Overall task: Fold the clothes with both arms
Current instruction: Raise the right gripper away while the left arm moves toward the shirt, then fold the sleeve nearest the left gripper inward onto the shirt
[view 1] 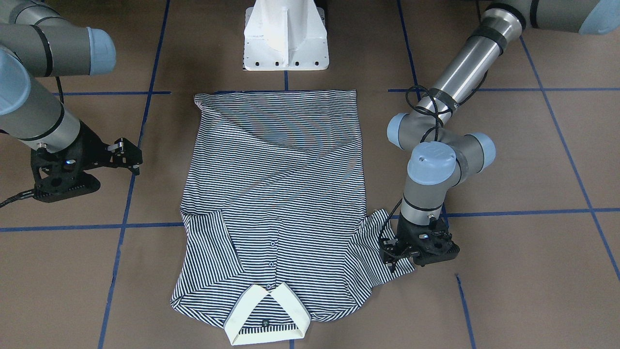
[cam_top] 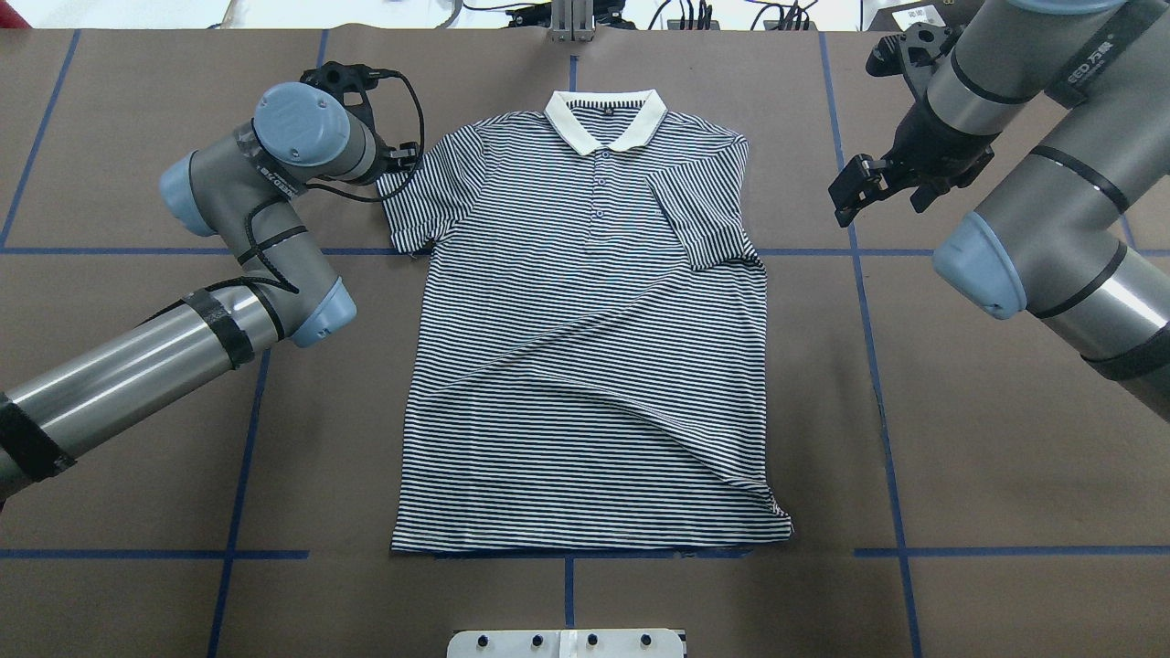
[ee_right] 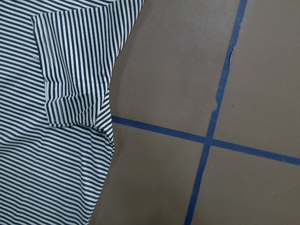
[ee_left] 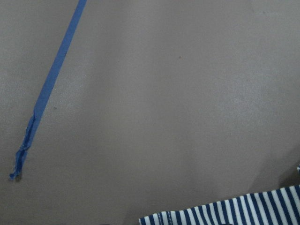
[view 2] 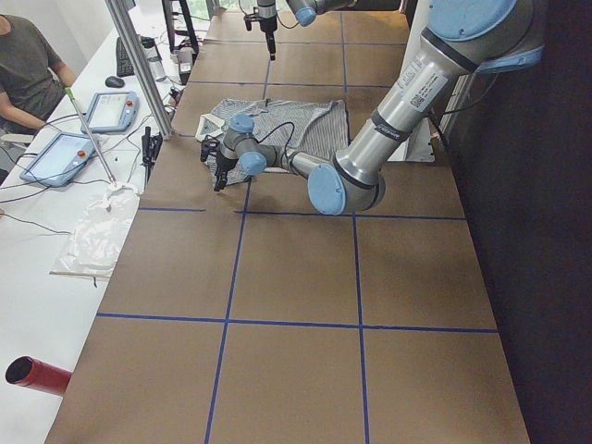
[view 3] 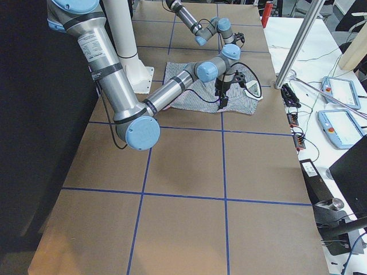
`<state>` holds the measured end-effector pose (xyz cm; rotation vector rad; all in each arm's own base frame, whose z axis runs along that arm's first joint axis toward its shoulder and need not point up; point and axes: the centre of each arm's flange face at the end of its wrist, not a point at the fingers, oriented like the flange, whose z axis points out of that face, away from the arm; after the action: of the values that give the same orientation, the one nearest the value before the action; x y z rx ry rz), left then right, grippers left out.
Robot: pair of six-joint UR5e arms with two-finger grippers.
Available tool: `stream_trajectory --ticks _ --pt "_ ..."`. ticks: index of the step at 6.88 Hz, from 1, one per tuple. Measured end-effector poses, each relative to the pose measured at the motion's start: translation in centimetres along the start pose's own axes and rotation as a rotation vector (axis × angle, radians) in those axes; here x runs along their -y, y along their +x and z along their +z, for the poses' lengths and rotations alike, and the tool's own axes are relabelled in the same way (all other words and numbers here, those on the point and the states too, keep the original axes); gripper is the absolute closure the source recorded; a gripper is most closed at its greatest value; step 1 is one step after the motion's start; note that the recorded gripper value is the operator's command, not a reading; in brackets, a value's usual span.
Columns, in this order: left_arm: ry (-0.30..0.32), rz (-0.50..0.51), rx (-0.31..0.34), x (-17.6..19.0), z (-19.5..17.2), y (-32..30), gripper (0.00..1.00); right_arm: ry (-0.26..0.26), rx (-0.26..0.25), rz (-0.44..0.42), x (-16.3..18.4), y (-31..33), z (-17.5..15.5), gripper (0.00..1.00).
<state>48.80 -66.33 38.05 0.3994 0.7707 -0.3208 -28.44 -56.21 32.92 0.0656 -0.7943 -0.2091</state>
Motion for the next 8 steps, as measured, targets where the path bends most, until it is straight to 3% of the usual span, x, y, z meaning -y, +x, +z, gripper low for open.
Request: stream_trajectory --ticks 1,2,6,8 --pt "0.0 0.001 0.001 0.0 0.0 0.1 0.62 0.0 0.0 0.0 0.0 0.0 0.0 0.0" --pt "0.0 0.001 0.0 0.1 0.0 0.2 1.0 -0.001 0.0 0.001 0.0 0.0 0.0 0.0" --pt "0.006 0.046 -0.015 0.6 -1.1 1.6 1.0 -0.005 -0.004 0.005 0.1 0.2 0.3 0.0" --pt "-0.004 0.028 -0.01 1.4 -5.4 4.7 1.0 -0.007 -0.005 0.007 0.1 0.3 0.4 0.0"
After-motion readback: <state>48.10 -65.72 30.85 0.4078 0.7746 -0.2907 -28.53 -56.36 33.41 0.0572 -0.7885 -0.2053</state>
